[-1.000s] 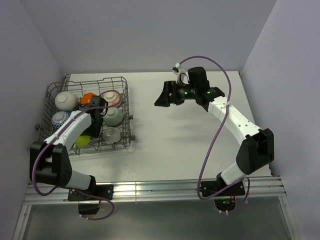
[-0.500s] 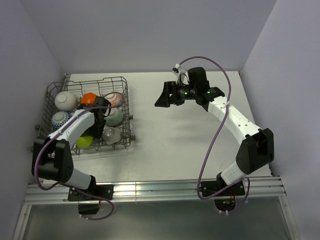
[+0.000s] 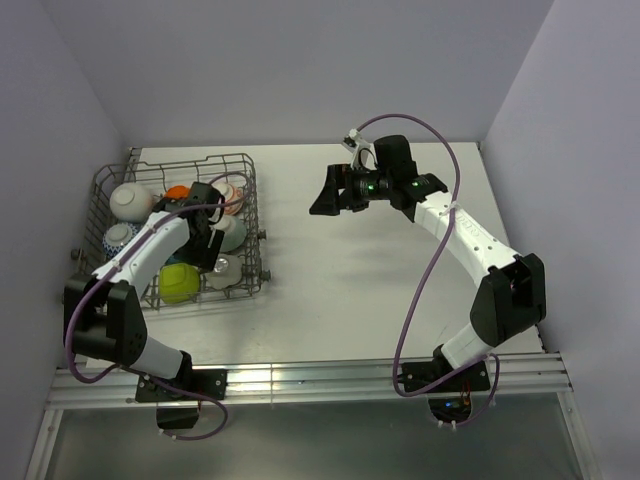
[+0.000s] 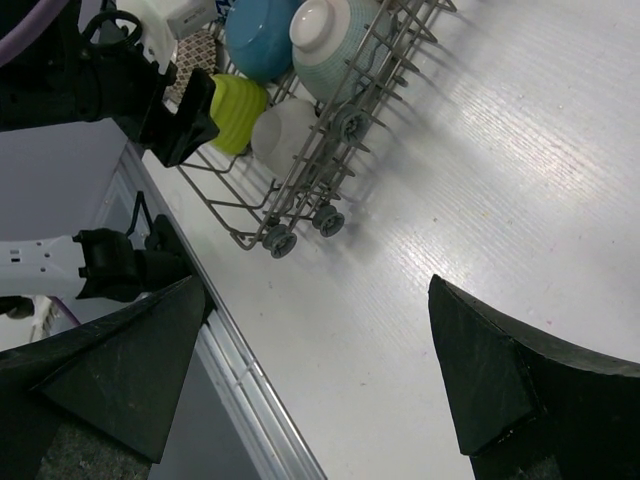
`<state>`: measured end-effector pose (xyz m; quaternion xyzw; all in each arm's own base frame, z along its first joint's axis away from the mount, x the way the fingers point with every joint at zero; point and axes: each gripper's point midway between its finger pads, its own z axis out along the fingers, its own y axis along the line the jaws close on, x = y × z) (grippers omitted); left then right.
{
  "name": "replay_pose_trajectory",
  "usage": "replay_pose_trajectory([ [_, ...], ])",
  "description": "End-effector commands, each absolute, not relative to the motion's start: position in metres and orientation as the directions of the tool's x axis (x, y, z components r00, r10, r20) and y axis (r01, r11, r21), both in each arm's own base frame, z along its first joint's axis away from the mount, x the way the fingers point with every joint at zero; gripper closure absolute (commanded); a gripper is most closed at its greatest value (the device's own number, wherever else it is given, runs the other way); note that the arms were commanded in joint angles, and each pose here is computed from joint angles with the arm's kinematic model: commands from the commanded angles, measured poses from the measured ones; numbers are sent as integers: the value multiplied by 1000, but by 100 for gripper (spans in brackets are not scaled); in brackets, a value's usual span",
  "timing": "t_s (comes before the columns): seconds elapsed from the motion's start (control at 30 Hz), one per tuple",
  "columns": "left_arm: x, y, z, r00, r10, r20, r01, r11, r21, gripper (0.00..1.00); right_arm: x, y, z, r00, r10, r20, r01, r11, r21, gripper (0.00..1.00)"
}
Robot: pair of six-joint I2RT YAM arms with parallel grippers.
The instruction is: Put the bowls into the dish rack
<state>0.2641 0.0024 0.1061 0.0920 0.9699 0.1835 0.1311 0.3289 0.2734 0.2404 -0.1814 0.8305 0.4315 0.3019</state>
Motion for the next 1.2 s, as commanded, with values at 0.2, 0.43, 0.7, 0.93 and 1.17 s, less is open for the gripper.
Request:
replay_pose_trajectory([
  [0.2,299,-31,180,-876,221,-428,129,963,235,4,338,260,255,-694,-62,-717,-610,581,540,0],
  [0.43,326,-67,232,-783,298,-546,280,953,117,0,343,229,263,-670,-69,-739,-598,642,481,0],
  [0.7,389,-127,282,-662,212,-719,371,926,-69,1,347,180,260,-671,-57,-740,-534,729,428,0],
  [0.93,419,-183,282,-638,165,-752,414,897,-154,1,350,140,248,-701,-29,-713,-450,794,410,0],
  [1.17,419,-223,268,-628,183,-757,477,858,-188,1,341,138,247,-689,-31,-724,-458,793,401,0],
])
